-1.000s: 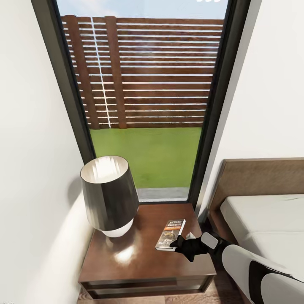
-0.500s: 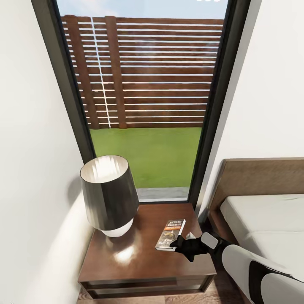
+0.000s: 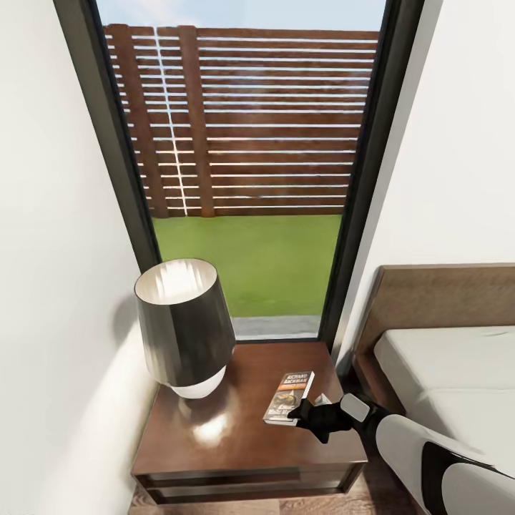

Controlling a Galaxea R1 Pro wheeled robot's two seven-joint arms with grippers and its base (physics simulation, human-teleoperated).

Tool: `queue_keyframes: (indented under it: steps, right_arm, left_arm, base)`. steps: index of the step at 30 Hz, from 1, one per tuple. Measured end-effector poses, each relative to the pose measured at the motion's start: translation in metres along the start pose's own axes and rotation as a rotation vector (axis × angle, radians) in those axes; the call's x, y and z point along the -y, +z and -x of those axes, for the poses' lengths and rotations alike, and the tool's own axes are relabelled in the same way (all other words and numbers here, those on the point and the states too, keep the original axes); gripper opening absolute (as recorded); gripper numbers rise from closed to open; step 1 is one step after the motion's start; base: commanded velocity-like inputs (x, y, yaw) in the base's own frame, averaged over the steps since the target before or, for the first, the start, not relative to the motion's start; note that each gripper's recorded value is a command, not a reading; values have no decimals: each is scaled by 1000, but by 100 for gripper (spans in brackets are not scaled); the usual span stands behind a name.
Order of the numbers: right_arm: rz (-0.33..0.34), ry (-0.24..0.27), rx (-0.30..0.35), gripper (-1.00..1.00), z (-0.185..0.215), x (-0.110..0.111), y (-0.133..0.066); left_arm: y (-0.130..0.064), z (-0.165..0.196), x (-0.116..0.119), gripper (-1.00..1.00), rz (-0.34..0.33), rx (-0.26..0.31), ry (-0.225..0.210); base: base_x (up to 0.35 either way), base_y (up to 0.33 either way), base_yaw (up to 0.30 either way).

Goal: In the bedroom, move the book from the bed onto either nightstand, and place the two sandals side by side next to the bed.

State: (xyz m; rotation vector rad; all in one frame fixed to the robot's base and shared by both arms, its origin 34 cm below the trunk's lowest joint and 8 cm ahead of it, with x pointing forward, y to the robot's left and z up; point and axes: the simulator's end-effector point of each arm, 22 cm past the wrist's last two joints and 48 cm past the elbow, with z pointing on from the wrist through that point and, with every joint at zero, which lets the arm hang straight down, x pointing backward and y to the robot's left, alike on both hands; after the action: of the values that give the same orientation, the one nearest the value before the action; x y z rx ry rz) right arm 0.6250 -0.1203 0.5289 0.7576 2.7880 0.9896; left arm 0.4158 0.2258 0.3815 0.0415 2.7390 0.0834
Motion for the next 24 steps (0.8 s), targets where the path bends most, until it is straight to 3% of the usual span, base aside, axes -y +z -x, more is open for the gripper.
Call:
queue_keyframes:
  steps: [11,24]
  right_arm:
    - [-1,0,0,-100,0,0,0]
    - [-2,-1,0,-100,-1,12,13]
  left_arm:
    - [0,0,0,100,0,1,0]
    - [15,-9,2,100,-1,1,0]
  base:
    - [0,0,0]
    - [0,0,0]
